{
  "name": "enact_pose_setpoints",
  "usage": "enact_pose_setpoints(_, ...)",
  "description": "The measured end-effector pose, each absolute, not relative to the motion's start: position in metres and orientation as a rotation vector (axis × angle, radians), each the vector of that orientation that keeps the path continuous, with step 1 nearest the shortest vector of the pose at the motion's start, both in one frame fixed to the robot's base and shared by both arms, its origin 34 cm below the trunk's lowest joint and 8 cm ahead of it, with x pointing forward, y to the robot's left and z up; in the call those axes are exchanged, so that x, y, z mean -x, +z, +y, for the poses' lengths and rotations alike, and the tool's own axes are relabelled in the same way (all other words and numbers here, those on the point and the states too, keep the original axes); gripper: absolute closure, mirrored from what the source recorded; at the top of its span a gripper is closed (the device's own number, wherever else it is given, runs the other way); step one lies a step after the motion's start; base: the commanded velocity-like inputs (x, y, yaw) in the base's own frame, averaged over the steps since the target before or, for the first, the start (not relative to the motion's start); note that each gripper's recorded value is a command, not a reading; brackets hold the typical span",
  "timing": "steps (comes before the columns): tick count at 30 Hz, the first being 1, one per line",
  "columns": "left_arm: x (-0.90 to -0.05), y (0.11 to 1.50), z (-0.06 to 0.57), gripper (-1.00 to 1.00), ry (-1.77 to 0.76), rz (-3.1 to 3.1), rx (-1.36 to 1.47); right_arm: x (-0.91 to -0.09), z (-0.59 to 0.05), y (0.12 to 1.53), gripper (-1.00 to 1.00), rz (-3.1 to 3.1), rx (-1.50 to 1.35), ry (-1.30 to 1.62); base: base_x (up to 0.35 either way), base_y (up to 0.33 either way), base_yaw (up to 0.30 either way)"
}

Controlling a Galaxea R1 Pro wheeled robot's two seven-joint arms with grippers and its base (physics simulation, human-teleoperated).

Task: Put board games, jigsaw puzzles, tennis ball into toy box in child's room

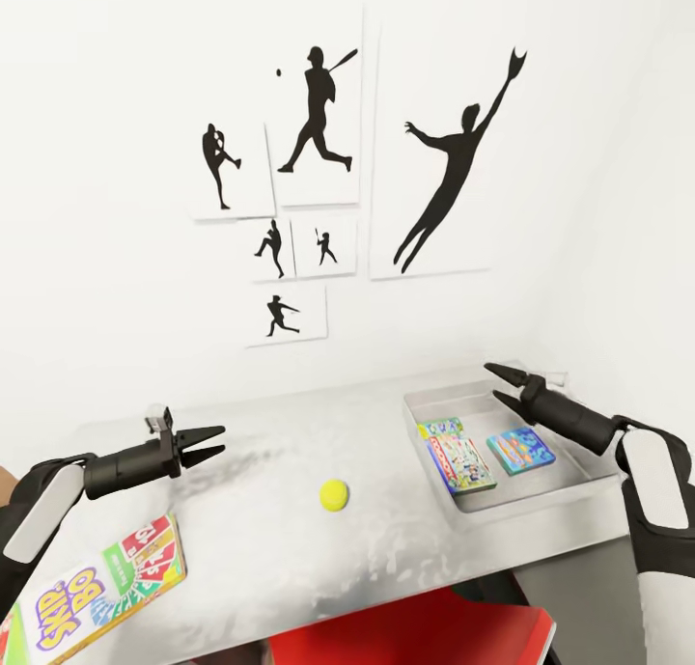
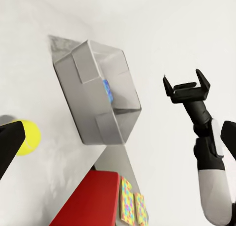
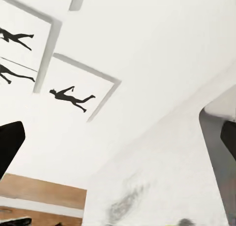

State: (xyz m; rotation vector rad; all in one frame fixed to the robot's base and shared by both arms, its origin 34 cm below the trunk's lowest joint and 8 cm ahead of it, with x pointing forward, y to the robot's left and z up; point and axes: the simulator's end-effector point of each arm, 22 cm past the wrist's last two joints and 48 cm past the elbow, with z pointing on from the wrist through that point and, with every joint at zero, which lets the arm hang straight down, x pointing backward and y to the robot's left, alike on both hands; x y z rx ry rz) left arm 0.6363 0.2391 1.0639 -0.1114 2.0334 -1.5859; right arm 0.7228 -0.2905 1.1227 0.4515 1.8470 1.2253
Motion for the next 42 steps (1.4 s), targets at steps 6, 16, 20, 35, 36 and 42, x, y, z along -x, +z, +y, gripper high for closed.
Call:
enact_pose_setpoints(6,-0.635,1.069,0.242,-1.0,-1.579,2.025,0.107,-0.671,-0.27,1.121,-1.0,1.811,-0.365,1.31,0.0,0.0,0.0)
enact_pose_setpoints(16,-0.628,1.078,0.242,-1.0,-1.606,2.006,0.097,-0.621,-0.265,1.107,-1.0,1.734,-0.34,1.364,0.0,0.0,0.0)
enact_pose_setpoints(20,-0.625,1.083,0.239,-1.0,-1.628,1.99,0.082,-0.618,-0.266,1.107,-1.0,1.725,-0.334,1.35,0.0,0.0,0.0)
enact_pose_setpoints(35,-0.632,1.076,0.224,-1.0,-1.507,2.077,0.027,-0.635,-0.302,1.058,-1.0,1.946,-0.446,1.005,0.0,0.0,0.0)
enact_pose_setpoints(36,-0.634,1.073,0.222,-1.0,-1.488,2.091,0.024,-0.637,-0.303,1.059,-1.0,1.948,-0.449,0.994,0.0,0.0,0.0)
enact_pose_setpoints(42,-0.67,1.073,0.2,-1.0,-1.342,2.15,0.001,-0.651,-0.313,1.062,-1.0,1.968,-0.471,0.913,0.0,0.0,0.0)
